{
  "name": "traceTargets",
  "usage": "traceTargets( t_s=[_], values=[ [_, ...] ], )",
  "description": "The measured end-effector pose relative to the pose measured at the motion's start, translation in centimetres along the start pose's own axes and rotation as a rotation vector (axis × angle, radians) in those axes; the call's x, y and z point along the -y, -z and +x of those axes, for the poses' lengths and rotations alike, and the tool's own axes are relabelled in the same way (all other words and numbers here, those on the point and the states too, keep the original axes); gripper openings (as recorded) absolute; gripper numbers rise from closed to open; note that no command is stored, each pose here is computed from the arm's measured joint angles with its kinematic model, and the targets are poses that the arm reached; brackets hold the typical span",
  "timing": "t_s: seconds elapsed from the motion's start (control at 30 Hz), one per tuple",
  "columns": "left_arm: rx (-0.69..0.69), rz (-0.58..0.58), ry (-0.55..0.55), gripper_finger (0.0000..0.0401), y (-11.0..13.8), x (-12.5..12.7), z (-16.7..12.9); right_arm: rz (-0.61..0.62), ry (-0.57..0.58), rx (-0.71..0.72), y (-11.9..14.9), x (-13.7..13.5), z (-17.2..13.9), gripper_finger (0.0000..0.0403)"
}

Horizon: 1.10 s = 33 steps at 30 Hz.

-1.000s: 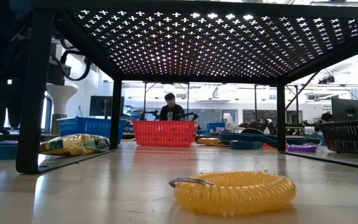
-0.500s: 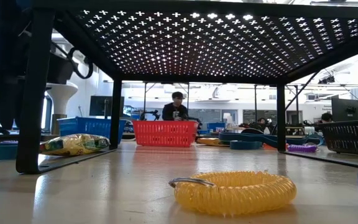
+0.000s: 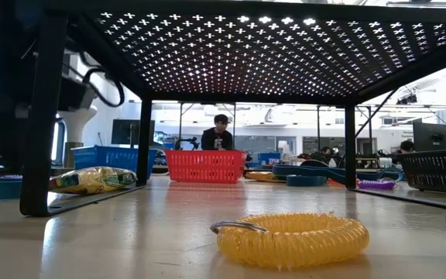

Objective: Pick & Place Office Desk Supplies
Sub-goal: Put the purple spring keychain into the black bin

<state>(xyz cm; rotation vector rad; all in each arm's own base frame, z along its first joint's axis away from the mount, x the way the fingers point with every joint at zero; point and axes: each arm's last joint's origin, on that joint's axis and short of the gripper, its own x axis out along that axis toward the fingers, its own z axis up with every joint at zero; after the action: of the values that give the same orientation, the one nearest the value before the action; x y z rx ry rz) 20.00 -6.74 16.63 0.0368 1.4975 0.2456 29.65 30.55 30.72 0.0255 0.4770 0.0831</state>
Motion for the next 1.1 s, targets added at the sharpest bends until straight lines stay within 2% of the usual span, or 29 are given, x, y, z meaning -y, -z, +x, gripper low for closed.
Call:
traceTargets(
  t_s=[0.33, 0.67, 0.77, 0.93, 1.1],
  values=[
    [-0.014, -0.007, -0.030, 0.0100, 0.6, -0.2, 1.2, 0.000, 0.002, 0.001, 0.0, 0.0, 0.0, 0.0236],
    [-0.044, -0.090, 0.006, 0.0097, 1.0, -1.3, 2.9, 0.000, 0.003, 0.002, 0.0, 0.0, 0.0, 0.0236],
    [-0.048, -0.104, 0.013, 0.0077, 0.9, -1.5, 3.0, -0.001, 0.004, 0.002, 0.0, 0.0, 0.0, 0.0236],
    [-0.048, -0.109, 0.008, 0.0015, 0.9, -1.6, 3.0, -0.001, 0.004, 0.002, 0.0, 0.0, 0.0, 0.0236],
    [-0.020, -0.078, -0.008, 0.0012, 0.8, -1.0, 2.5, -0.001, 0.004, 0.002, 0.0, 0.0, 0.0, 0.0236]
  ],
)
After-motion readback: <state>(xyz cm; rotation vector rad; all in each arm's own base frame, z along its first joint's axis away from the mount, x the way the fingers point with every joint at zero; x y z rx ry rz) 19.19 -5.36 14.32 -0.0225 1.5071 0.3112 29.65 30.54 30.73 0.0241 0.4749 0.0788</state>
